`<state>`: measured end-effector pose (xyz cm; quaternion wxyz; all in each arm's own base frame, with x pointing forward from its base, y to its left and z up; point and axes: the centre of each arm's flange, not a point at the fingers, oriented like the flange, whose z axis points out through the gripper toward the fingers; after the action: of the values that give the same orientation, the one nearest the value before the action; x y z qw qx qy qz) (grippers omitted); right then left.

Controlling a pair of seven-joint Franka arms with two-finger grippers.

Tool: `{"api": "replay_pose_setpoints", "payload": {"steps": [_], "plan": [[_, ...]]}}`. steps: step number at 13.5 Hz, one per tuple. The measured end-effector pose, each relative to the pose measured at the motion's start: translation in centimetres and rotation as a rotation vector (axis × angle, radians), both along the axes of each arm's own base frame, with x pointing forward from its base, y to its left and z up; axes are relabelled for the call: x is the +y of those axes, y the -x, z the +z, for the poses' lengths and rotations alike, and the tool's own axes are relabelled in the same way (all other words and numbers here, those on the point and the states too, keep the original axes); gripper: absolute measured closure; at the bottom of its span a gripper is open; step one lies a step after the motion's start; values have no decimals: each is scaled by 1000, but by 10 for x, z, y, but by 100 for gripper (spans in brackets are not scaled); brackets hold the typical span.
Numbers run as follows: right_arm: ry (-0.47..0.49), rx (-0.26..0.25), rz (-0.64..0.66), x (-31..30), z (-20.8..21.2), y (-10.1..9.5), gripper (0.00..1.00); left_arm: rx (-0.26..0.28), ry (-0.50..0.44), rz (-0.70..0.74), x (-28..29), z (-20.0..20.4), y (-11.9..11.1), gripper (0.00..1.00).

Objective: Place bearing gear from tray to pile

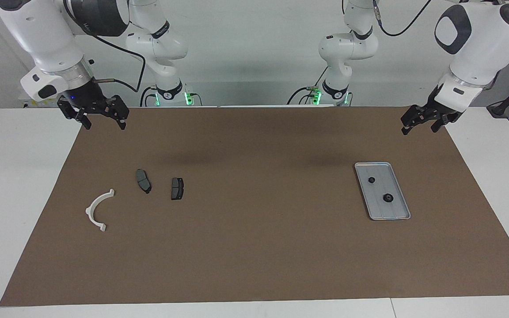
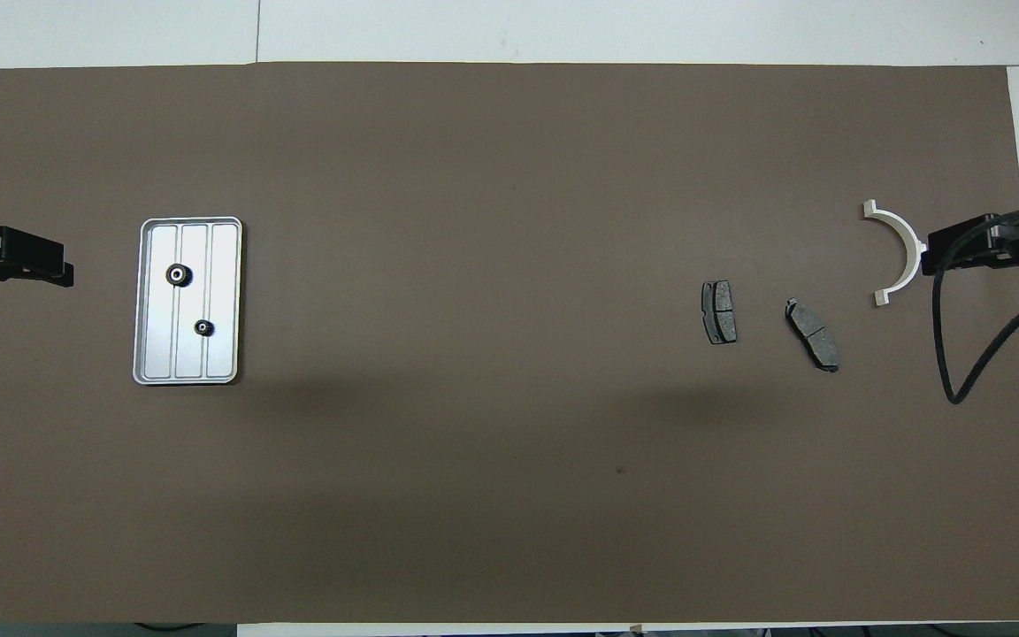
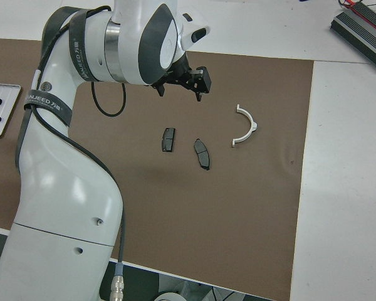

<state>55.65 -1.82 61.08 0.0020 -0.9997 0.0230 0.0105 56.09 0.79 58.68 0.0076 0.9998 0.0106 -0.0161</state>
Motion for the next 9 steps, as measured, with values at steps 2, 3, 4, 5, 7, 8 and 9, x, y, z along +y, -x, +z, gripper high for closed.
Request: {"api": "replay_pose_setpoints", "payload": {"steps": [2,3,4,5,7,8,9], "plan": [[0,0,-3,-2,0,0,0,0,0,0,0,0,0,0],[0,0,-6,-3,0,0,0,0,0,0,0,0,0,0],[0,0,-7,-4,0,0,0,-2,0,1,0,0,0,0],[0,0,-8,-5,0,0,0,-5,0,3,1,1,0,0],[0,0,-11,-6,0,0,0,-15,0,13,6,2,0,0],[0,0,-17,-9,0,0,0,-31,-1,17,8,1,-1,0],[0,0,-24,-13,0,1,0,-44,-1,16,8,-3,-1,0]]}}
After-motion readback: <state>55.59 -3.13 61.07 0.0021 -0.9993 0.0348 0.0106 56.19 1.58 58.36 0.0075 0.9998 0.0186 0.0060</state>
